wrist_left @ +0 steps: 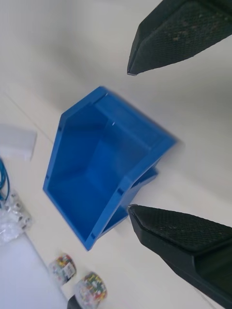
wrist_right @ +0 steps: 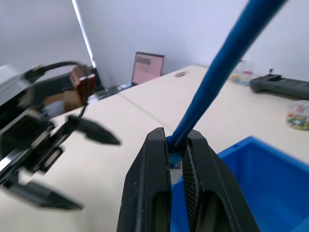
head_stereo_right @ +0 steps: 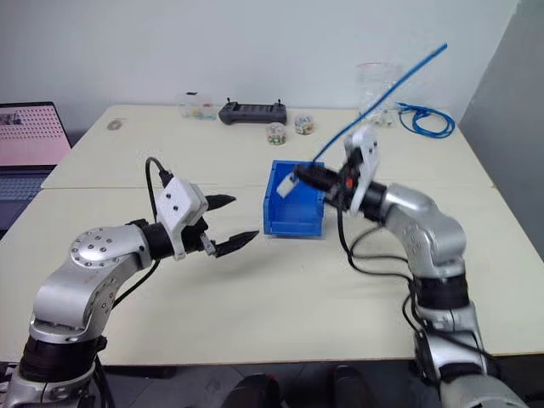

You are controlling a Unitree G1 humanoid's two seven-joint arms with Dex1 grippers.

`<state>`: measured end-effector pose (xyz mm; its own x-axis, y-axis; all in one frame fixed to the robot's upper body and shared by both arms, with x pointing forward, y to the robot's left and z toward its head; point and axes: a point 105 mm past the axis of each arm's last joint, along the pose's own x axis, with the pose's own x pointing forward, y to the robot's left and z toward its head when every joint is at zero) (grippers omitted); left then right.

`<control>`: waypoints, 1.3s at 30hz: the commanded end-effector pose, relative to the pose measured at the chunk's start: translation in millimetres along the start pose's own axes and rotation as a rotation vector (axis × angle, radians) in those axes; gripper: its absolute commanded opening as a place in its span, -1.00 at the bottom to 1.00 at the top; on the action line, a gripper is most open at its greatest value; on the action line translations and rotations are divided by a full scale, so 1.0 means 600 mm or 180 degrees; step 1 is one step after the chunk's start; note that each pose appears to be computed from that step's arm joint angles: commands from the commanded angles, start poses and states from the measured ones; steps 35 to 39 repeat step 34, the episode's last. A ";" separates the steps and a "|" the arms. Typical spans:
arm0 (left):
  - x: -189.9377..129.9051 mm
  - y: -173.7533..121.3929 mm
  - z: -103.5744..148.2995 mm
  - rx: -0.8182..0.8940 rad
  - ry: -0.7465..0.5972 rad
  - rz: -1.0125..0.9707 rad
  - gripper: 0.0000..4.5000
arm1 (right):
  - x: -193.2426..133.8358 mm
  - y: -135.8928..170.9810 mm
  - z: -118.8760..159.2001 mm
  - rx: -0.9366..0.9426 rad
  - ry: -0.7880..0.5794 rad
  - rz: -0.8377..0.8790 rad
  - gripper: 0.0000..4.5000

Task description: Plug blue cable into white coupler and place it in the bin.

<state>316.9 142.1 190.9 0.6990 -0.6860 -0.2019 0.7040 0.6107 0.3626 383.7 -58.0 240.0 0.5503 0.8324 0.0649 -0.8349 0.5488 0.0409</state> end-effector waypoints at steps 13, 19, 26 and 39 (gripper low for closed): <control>-0.003 0.062 0.016 -0.0134 -0.0056 0.0382 1.00 | -0.080 -0.112 0.023 -0.0600 0.1012 -0.0128 0.67; -0.035 0.091 -0.013 -0.0240 0.0154 0.0792 1.00 | -0.157 -0.045 -0.019 -0.0625 0.0888 0.0085 0.99; -0.074 0.107 -0.057 -0.0464 0.0371 0.0917 1.00 | -0.181 0.023 -0.055 -0.0288 0.0630 0.0004 0.99; -0.066 0.100 -0.044 -0.0558 0.0231 0.0737 1.00 | -0.175 0.031 -0.042 -0.0300 0.0543 -0.0011 0.99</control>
